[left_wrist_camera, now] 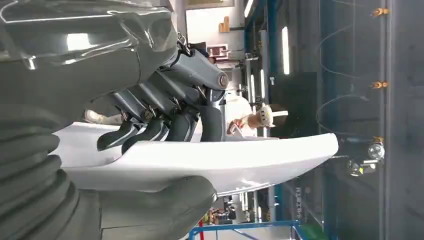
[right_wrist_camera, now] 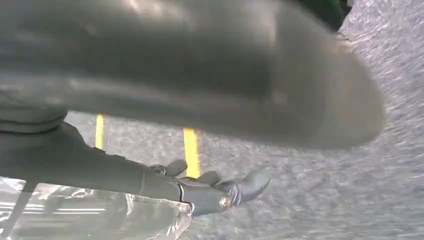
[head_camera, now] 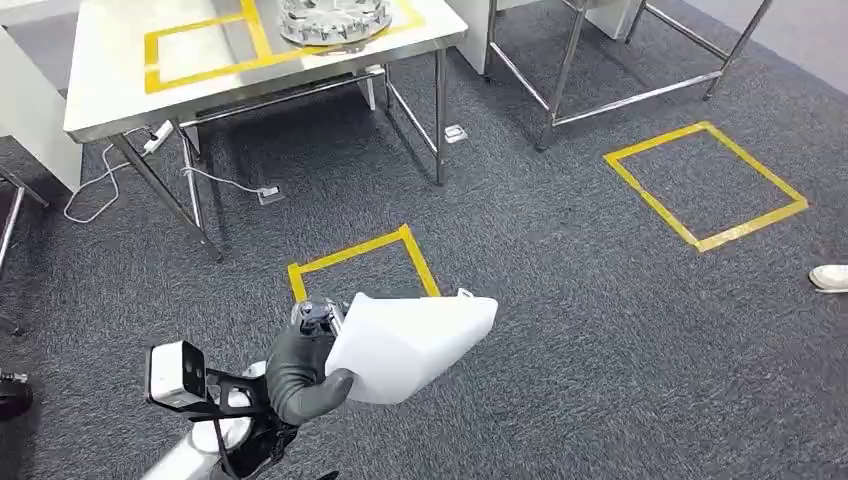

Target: Take the parts from the cabinet and place them on the table.

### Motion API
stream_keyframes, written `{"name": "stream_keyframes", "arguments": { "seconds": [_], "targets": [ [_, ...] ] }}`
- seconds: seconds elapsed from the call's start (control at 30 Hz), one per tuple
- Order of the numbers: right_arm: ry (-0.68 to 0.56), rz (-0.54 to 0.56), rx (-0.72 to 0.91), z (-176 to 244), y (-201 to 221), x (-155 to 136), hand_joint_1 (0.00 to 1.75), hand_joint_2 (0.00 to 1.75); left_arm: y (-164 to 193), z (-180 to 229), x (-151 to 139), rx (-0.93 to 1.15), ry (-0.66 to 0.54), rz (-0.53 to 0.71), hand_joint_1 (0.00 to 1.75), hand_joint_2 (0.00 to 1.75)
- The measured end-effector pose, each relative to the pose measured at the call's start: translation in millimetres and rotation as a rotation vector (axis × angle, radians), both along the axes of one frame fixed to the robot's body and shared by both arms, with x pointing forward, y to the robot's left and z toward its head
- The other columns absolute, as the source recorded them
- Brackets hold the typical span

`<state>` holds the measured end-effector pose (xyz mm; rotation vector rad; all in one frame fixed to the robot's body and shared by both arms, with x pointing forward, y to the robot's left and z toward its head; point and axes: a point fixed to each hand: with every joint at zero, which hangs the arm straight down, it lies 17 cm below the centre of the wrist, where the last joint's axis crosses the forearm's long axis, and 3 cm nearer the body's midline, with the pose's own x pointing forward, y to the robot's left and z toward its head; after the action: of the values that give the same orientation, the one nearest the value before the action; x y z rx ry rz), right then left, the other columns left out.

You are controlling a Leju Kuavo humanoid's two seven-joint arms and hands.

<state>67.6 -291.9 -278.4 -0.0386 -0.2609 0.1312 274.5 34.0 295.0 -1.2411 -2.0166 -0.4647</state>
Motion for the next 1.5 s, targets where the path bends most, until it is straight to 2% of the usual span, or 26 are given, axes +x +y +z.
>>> {"name": "stream_keyframes", "arguments": {
  "seconds": [0.23,0.77,0.83,0.87,1.5],
  "targets": [
    [0.004,0.004,-0.014,-0.2,-9.4,-2.4,0.0,0.0,-0.9,-1.6,-1.0,0.001,0.004,0.0,1.75,1.75],
    [0.003,0.019,-0.008,-0.2,-4.7,-1.7,0.0,0.0,1.8,-1.8,-0.9,0.005,-0.002,0.006,1.75,1.75],
    [0.0,0.023,0.01,0.2,7.3,0.0,0.0,0.0,2.5,-0.7,-0.8,0.003,-0.004,0.009,1.75,1.75],
    [0.001,0.022,-0.005,0.0,-3.0,-0.1,0.0,0.0,2.5,0.4,-0.3,0.003,-0.007,0.01,1.75,1.75],
    [0.003,0.047,-0.002,0.0,-1.0,-1.7,0.0,0.0,1.6,2.9,-3.7,-0.006,-0.012,0.0,1.75,1.75]
  ]
}}
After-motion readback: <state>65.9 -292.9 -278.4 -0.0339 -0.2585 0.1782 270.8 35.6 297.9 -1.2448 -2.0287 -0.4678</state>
